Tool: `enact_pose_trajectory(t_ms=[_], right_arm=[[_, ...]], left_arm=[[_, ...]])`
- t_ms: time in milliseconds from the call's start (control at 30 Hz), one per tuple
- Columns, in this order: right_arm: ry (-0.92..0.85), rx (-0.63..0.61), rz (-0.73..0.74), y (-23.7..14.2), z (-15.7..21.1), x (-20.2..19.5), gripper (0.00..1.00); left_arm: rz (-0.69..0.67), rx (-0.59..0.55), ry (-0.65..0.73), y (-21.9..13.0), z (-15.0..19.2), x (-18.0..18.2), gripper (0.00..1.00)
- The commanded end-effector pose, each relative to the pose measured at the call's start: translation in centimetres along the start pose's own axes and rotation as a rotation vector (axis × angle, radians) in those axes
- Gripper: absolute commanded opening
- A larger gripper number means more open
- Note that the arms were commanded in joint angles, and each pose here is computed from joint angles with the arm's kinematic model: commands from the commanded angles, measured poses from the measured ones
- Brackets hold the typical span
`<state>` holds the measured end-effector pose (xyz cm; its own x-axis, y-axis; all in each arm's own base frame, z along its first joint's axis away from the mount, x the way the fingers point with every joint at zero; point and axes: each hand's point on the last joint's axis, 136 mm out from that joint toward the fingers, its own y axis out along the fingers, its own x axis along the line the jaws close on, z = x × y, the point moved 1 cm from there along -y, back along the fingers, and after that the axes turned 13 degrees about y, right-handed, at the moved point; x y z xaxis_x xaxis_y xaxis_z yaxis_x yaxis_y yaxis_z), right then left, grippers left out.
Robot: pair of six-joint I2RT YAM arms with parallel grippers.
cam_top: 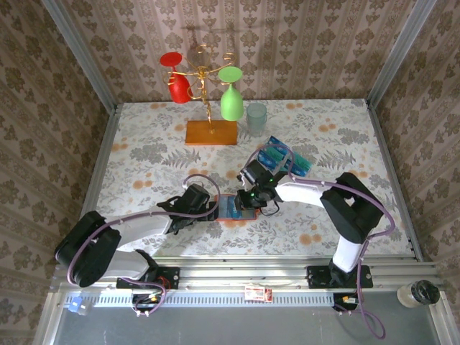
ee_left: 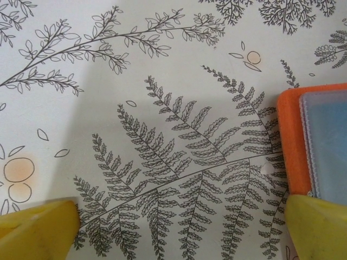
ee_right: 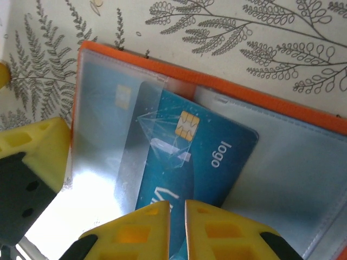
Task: Put the credit cards into the card holder
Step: Insert the credit card into the card slot.
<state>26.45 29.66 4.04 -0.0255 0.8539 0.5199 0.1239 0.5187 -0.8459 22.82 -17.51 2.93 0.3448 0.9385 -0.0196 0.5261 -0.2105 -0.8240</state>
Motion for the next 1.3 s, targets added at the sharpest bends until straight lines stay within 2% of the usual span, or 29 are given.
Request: enact_pose_trajectory(t_ms=[0,433,633,867,1267], right_arm=[[-0.015,0.009,0.037,0.7,-0.1,-0.1,0.15],[0.004,0.053,-0.039,3.0,-0.2,2.9,0.13],[-0.01,-0.004,-0.072,0.3,-1.2,4.1,0.13],[-0.014,-0.033,0.004,-1.0,-1.2,1.9,0.13],[-0.009,-0.005,0.066,1.0,-1.0,0.2,0.08]], left_arm=[[-0.022,0.08,-0.002,1.0,2.3,0.7,1.0],[-0.021,0.082,-0.003,1.1,2.6,0.7,1.0],[-0.022,0.078,-0.005,0.9,2.5,0.8,1.0],[-0.051,0.039,-0.027,-0.4,2.0,1.8,1.0],[-0.095,0.071,-0.048,-0.7,2.5,3.6,1.0]])
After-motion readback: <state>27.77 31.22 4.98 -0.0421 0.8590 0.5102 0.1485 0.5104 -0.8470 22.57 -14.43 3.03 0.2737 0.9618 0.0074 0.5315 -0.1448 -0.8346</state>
